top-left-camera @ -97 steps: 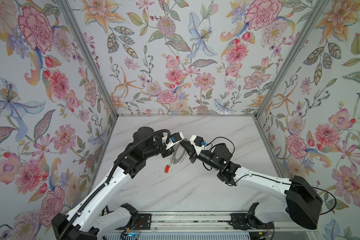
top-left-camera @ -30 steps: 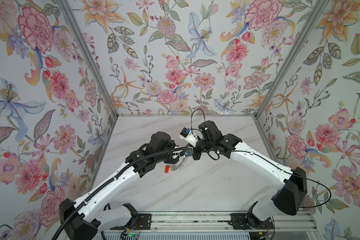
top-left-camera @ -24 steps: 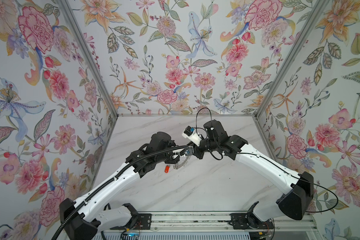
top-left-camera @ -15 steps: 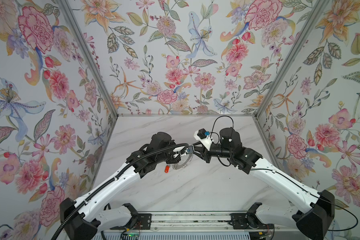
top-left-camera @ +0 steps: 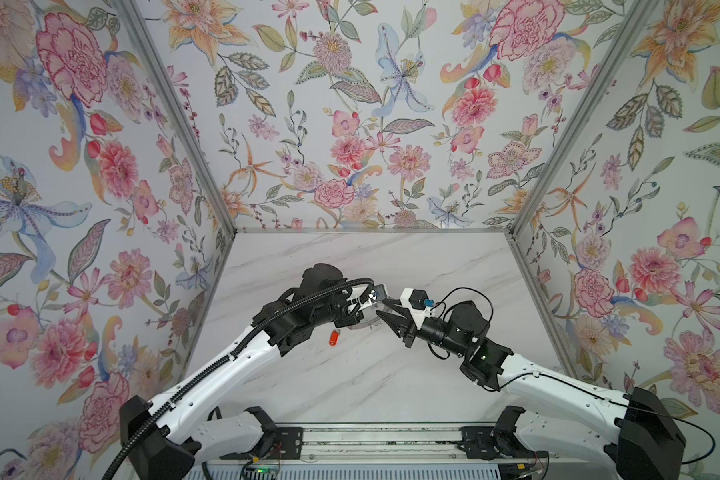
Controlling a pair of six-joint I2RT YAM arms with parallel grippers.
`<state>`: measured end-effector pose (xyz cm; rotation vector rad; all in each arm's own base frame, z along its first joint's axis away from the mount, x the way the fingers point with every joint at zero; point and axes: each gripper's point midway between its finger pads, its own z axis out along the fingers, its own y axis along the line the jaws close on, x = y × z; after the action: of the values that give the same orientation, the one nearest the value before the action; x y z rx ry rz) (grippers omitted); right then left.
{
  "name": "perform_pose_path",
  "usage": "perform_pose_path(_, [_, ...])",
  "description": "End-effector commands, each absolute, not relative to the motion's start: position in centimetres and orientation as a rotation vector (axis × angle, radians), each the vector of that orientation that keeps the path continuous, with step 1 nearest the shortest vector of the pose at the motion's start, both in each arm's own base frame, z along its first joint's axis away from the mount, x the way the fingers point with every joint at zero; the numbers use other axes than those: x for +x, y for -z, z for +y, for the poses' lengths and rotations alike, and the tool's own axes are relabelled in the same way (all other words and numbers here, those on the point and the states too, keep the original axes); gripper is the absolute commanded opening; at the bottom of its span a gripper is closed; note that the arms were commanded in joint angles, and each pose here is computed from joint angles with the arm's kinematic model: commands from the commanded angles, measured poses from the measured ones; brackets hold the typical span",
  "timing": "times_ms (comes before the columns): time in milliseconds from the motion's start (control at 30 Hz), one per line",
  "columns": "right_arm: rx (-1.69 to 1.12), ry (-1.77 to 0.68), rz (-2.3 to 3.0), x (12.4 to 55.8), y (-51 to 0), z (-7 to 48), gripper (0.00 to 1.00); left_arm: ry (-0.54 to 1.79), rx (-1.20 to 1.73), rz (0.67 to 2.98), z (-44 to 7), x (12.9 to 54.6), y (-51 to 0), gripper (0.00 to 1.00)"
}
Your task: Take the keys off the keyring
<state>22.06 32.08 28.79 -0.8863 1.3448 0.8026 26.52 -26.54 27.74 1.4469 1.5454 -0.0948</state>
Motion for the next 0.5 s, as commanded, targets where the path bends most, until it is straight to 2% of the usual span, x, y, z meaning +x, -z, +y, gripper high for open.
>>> perform_pose_path(0, [-0.824,-0.751,1.296,23.1,-30.0,32.2,0.32,0.158,1.357,1.482,-27.5,26.6,-31.2,0.00])
perform_pose_path(367, [-0.837,-0.691,1.331,24.5,-28.8,33.3,0.25,0.201,1.322,1.467,-27.6,26.3,-32.2,0.00])
perform_pose_path(467, [-0.835,-0.688,1.329,24.6,-29.0,33.4,0.21,0.207,1.322,1.468,-27.7,26.3,-32.1,0.00])
